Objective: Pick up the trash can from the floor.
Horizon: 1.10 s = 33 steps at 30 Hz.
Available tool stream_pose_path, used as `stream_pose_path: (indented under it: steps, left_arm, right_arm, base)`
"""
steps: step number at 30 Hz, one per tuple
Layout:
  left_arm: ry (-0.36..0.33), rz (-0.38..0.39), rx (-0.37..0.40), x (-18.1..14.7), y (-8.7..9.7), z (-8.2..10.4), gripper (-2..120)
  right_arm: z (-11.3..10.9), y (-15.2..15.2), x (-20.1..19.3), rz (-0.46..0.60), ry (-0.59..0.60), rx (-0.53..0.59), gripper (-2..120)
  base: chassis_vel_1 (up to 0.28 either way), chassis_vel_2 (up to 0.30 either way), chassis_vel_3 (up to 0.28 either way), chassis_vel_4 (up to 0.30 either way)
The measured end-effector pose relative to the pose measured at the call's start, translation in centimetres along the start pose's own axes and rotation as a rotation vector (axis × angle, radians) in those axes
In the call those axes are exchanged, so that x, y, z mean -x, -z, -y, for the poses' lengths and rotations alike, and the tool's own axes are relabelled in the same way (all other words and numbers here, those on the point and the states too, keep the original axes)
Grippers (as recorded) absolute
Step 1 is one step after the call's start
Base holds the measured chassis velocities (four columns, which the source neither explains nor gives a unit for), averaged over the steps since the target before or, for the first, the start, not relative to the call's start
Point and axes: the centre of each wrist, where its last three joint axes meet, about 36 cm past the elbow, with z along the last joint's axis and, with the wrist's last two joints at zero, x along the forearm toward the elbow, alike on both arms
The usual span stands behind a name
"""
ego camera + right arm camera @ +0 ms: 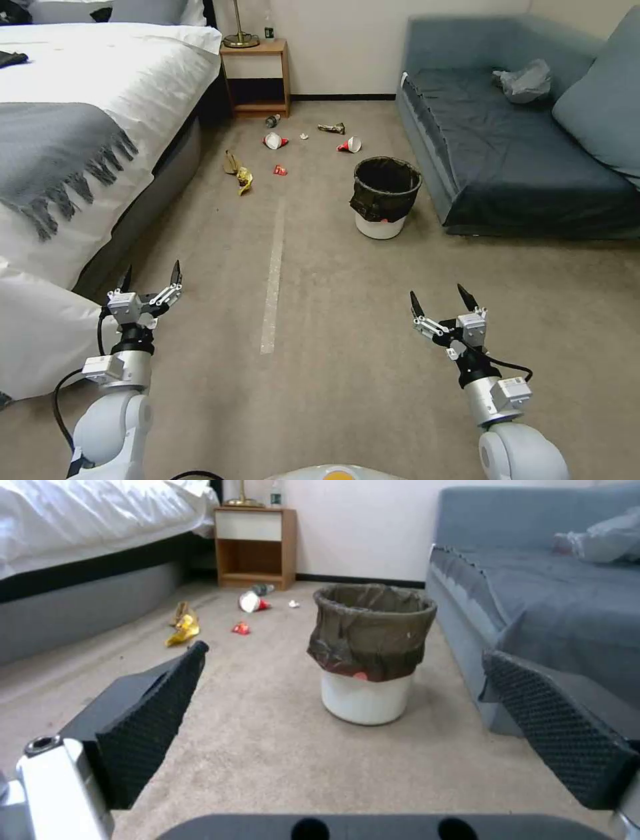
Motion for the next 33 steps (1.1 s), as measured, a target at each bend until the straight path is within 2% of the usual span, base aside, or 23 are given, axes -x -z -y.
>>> stream_pose_path:
  steps: [6,19,33]
  left_arm:
    - [-0.010,-0.001,0.025,0.00,-0.09,-0.37,96]
    - [-0.013,-0.003,0.025,0.07,-0.55,-0.46,95]
    - [0.007,0.005,0.006,0.13,-0.85,-0.16,94]
  right_arm:
    - [-0.04,0.03,-0.15,-0.001,0.005,-0.002,100]
    - [-0.09,-0.14,-0.19,0.000,0.006,-0.001,100]
    - [0.01,-0.29,-0.08,-0.001,0.007,0.001,100]
  base:
    - [0.000,0.000,0.000,0.000]
    - [0.000,0.000,0.000,0.000]
    - [-0.084,-0.087,-0.074,-0.082]
